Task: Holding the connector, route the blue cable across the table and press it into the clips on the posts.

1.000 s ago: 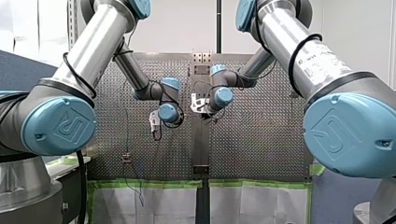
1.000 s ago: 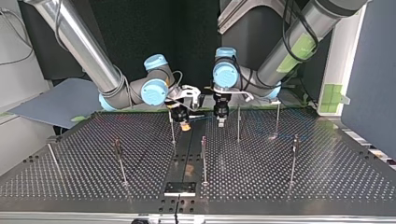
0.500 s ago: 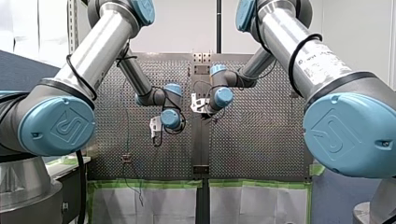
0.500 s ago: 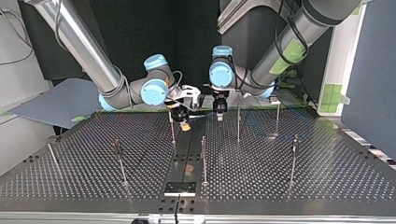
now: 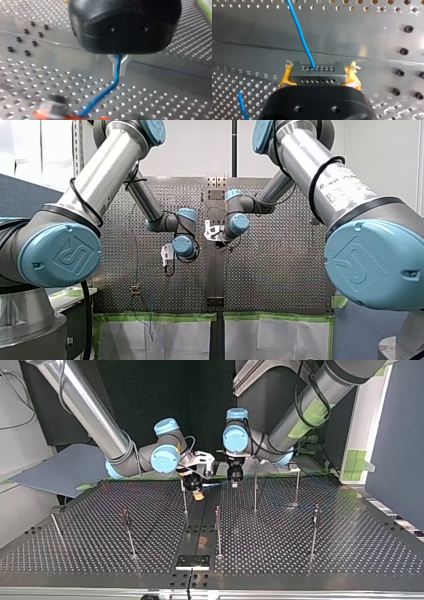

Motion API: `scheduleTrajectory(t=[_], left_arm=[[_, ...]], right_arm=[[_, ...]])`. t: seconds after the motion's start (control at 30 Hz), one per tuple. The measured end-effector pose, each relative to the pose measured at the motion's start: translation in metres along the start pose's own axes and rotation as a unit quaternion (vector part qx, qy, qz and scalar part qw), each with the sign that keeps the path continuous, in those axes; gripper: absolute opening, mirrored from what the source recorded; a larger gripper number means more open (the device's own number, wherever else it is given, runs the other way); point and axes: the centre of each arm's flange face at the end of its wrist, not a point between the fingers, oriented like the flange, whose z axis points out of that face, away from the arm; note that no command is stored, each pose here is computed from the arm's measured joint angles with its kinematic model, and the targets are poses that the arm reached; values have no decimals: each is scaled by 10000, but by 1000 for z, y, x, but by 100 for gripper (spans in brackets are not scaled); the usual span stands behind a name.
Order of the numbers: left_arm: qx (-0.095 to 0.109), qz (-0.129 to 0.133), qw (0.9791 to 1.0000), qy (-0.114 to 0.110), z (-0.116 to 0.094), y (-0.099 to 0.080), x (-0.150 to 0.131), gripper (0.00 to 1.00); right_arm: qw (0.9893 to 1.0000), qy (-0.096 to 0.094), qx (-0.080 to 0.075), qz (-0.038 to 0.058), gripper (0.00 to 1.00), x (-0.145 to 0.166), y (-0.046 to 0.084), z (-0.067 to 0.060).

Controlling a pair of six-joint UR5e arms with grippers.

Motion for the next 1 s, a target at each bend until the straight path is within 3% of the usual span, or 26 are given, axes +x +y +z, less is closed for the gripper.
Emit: scheduleTrajectory(t=[0.23, 0.63, 0.83, 1.0], left_arm=[[-192, -68, 9997, -142, -10, 0, -29, 0], [-167, -132, 9993, -301, -35, -2, -71, 0], [-122, -170, 9989, -409, -48, -4, -92, 0], [-85, -220, 9982, -546, -56, -5, -111, 0]], right_arm=[[9999, 131, 14, 5, 0, 21, -2, -9], [9992, 319, 55, 222, 0, 75, -9, -49], [9983, 456, 70, 351, 0, 98, -10, -67], [9968, 655, 82, 444, 0, 125, -10, -84]])
